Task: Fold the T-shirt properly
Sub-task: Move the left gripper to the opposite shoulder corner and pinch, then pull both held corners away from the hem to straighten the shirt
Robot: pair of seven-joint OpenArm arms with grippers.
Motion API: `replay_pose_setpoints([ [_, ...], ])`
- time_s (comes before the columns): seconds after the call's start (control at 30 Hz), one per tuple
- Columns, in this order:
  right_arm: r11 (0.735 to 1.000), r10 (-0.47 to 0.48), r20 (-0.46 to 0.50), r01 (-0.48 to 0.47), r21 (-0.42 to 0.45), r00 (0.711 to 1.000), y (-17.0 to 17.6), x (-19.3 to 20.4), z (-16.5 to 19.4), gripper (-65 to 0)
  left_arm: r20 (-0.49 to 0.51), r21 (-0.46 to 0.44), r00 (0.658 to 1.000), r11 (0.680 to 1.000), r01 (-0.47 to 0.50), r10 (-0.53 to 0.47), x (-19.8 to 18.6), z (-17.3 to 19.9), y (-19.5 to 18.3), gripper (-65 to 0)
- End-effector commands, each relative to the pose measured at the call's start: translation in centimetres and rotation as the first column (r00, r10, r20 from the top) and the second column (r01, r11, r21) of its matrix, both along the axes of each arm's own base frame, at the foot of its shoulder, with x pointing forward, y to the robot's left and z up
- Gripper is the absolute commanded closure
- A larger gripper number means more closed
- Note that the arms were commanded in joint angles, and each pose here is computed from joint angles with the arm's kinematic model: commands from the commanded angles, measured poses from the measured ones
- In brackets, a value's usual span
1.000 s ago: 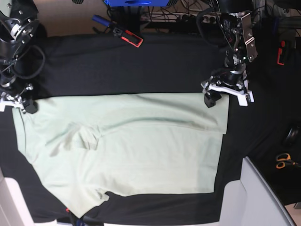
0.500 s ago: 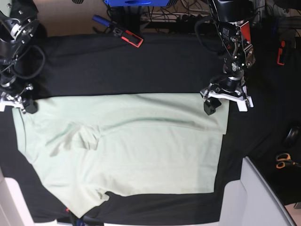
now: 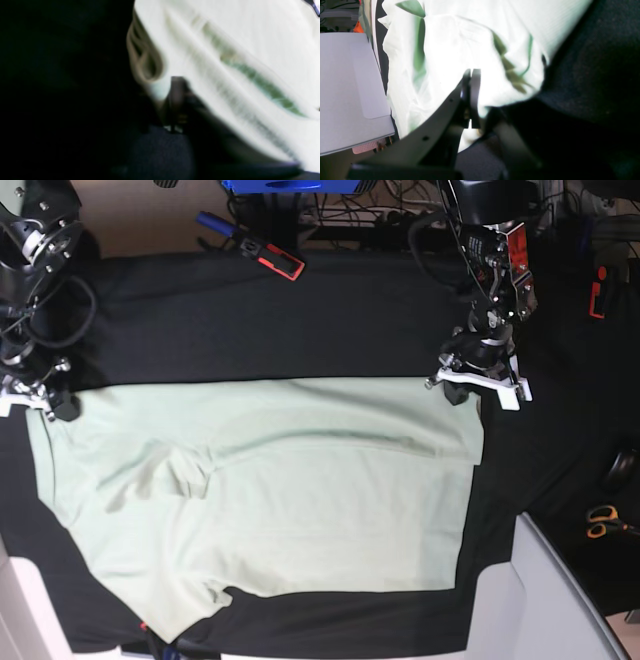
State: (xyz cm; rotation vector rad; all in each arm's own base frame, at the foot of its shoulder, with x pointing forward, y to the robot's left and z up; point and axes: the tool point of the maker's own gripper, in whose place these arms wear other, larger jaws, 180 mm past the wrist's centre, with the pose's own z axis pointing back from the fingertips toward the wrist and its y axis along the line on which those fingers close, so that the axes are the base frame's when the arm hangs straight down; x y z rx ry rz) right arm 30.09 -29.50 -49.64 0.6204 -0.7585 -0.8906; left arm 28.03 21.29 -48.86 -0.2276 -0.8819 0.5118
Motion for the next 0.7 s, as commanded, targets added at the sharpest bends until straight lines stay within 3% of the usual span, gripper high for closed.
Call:
replay_pose_setpoints([
  [0.0,1.0,-0.009,0.034,0.009,-0.016,0.999,-1.0,0.8,1.1,-0.1,-0.016,-0.002,1.0,1.0,0.009,-0.009,-0.2,-0.2,-0.2,0.0],
  [0.37,1.0,-0.01,0.018,0.01,-0.03,1.0,-1.5,-0.2,0.7,0.0,-0.057,0.007,0.998,1.0,0.01,-0.01,-2.5,-1.1,0.1,0.0],
  [0.67,0.999,-0.009,-0.023,0.008,-0.033,1.0,-1.7,-2.2,-0.4,0.0,-0.027,0.06,0.999,0.998,0.027,-0.025,-4.1,0.8,0.8,0.0],
])
